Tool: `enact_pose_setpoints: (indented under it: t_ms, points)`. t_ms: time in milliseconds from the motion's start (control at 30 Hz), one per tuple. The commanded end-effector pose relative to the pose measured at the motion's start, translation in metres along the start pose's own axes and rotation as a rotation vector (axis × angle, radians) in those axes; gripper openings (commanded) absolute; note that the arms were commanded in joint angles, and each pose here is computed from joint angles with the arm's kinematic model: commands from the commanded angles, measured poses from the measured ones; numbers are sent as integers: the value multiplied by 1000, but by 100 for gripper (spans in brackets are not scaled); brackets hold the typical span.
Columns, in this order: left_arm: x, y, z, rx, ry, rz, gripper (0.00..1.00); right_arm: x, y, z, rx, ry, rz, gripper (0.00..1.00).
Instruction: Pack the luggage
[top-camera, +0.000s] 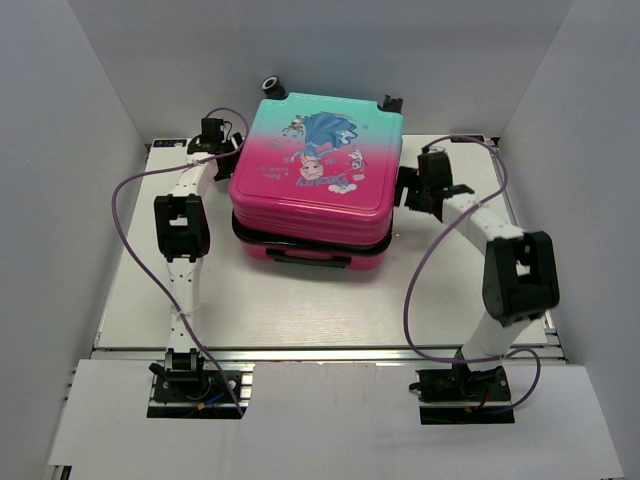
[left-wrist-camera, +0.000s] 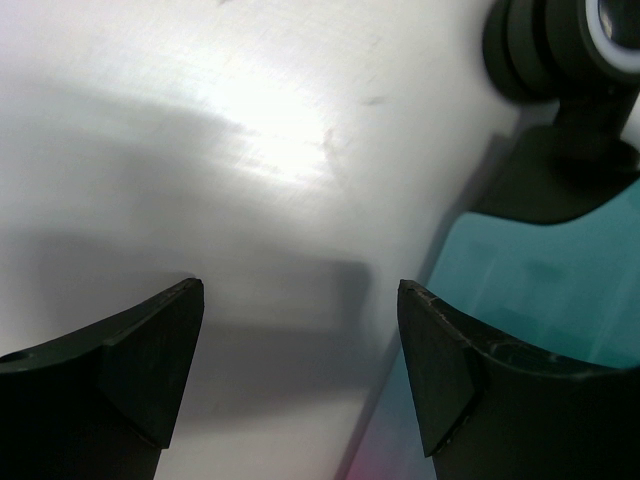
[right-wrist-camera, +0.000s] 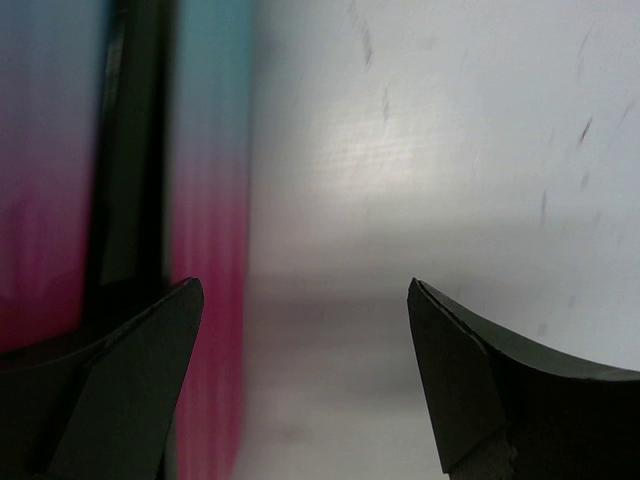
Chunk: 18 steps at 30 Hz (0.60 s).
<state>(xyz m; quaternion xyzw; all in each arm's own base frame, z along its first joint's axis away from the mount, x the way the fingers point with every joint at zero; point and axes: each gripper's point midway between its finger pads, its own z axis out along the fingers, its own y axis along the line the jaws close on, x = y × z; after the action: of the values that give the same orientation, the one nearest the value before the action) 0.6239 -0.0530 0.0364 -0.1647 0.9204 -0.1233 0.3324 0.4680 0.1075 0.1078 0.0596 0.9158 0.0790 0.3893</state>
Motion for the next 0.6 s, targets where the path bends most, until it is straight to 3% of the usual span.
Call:
enact_pose_setpoints:
  t_ms: [0, 33, 100, 200, 367, 567]
  points:
    - [76, -160, -1, 378, 89, 241, 90, 76, 132, -72, -363, 78, -172, 89]
    - [78, -172, 0, 402, 77, 265, 92, 99, 133, -78, -363, 113, -184, 89]
    - [87, -200, 2, 465, 42, 305, 95, 136, 178, -117, -491, 143, -260, 89]
    - [83, -214, 5, 464, -4, 298, 98, 174, 189, -147, -534, 202, -317, 89]
    - [35, -157, -1, 210, -81, 82, 98, 168, 143, -167, -362, 176, -280, 89]
    - [-60, -75, -74, -43, -256, -15, 98, 139, 77, -208, -173, 61, -156, 89]
